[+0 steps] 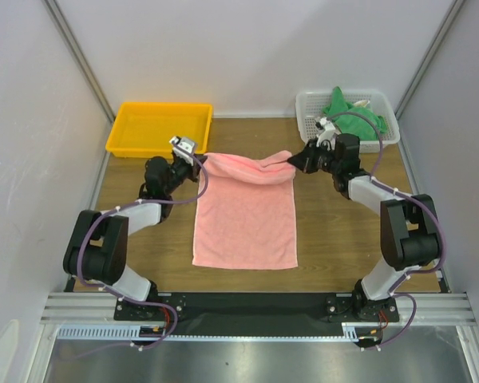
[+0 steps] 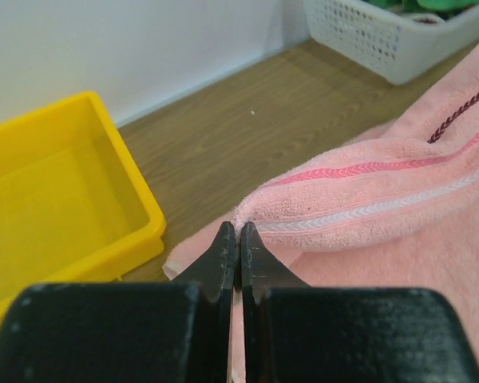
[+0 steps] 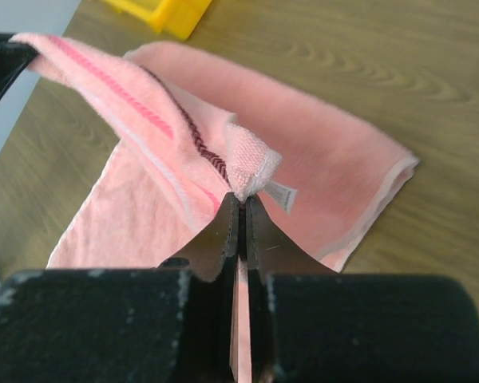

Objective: Fold and stack the towels
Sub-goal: Fold the towel

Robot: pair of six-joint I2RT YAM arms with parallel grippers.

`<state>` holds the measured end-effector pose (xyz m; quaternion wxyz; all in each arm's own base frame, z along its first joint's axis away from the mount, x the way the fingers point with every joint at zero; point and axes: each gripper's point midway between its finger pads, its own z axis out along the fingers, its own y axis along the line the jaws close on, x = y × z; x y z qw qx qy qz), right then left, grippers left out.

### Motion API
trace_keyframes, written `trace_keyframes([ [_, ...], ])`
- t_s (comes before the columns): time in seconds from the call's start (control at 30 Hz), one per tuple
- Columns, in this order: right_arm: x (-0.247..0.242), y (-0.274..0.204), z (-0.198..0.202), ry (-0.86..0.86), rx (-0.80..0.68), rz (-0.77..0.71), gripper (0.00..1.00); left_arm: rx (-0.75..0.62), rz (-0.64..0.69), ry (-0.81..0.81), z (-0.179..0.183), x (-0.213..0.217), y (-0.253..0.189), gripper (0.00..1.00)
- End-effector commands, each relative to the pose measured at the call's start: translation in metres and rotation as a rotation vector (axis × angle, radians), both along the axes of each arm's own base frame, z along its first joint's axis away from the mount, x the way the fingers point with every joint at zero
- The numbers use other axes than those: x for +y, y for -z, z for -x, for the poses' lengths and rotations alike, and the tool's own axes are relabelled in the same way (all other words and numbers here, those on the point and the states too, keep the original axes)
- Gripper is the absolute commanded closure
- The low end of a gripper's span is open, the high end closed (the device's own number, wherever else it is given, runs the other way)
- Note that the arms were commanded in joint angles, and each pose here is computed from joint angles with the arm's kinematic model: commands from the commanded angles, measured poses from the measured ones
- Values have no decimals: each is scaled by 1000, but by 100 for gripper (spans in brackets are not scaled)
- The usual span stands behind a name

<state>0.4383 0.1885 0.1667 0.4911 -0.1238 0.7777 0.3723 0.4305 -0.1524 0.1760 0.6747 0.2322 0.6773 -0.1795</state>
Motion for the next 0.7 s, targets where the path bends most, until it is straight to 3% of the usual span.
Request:
trace_keyframes([
  [0.0,2,-14,15,-19,-50,25,100,40,-97,103,11,-10,-2,100],
  [0.33,1,8,42,-59,23,55,100,107,-255,91,31,-4,20,97],
  [0.37,0,12,46,-61,38,61,100,101,-255,86,33,-2,16,93],
  [0.4,-1,14,47,-61,45,67,99,115,-257,89,35,-2,17,69],
  [0.43,-1,11,49,-65,35,76,95,120,-241,93,38,-4,12,54],
  [0.47,-2,13,52,-68,52,84,88,113,-232,99,40,-5,1,1],
  [0.5,-2,11,55,-74,52,86,72,108,-228,99,41,-5,-5,0],
  [0.57,-2,4,61,-86,45,87,55,70,-226,81,41,-3,-27,0],
  [0.67,3,-10,70,-111,42,68,7,6,-160,-11,41,7,-75,0],
])
